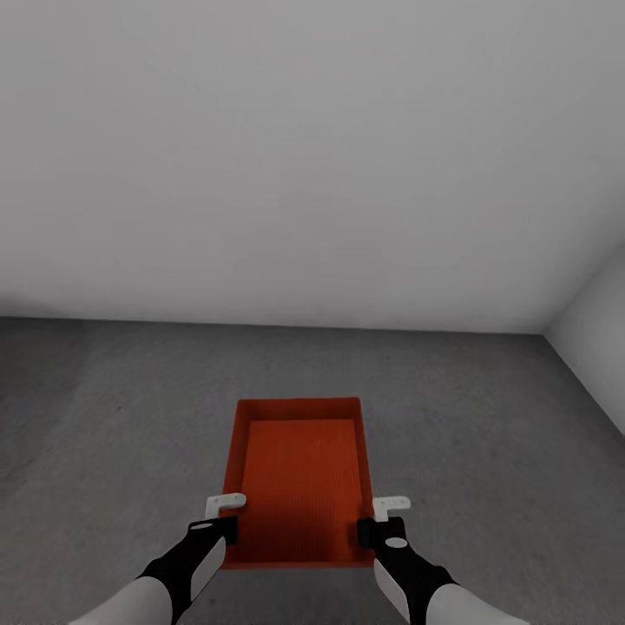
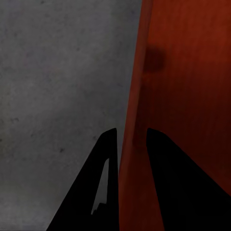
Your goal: Move the two storage containers from the living room to the garage. In the garage, place one container on the floor and stack the other container on top of it (either order is fine).
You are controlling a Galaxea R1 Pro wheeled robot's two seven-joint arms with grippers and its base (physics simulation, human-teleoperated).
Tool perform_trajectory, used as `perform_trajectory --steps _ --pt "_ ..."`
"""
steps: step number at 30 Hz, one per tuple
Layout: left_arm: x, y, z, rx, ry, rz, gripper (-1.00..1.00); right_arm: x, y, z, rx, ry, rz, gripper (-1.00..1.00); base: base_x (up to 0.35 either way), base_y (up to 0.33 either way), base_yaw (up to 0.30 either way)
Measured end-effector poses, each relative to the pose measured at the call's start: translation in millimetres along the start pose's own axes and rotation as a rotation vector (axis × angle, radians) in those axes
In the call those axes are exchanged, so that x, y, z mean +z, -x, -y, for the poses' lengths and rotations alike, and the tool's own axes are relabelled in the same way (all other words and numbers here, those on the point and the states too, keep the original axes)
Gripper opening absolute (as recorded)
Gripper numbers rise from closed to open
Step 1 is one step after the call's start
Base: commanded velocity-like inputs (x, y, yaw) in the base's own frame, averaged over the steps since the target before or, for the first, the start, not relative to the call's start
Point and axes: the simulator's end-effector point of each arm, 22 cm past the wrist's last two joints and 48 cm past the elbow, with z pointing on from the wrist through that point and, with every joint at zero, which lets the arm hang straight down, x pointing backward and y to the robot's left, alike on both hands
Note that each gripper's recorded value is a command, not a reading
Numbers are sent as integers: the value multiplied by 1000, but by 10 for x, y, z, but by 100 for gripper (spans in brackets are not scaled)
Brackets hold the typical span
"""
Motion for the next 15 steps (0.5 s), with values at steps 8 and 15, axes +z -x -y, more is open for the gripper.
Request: perform_trajectory --steps 8,15 --pt "9 -17 1 0 0 -4 -100 8 -16 0 0 0 -4 -100 0 0 0" --pt "10 -18 2 -1 0 -4 -100 9 -9 1 -1 1 -4 -100 0 0 0"
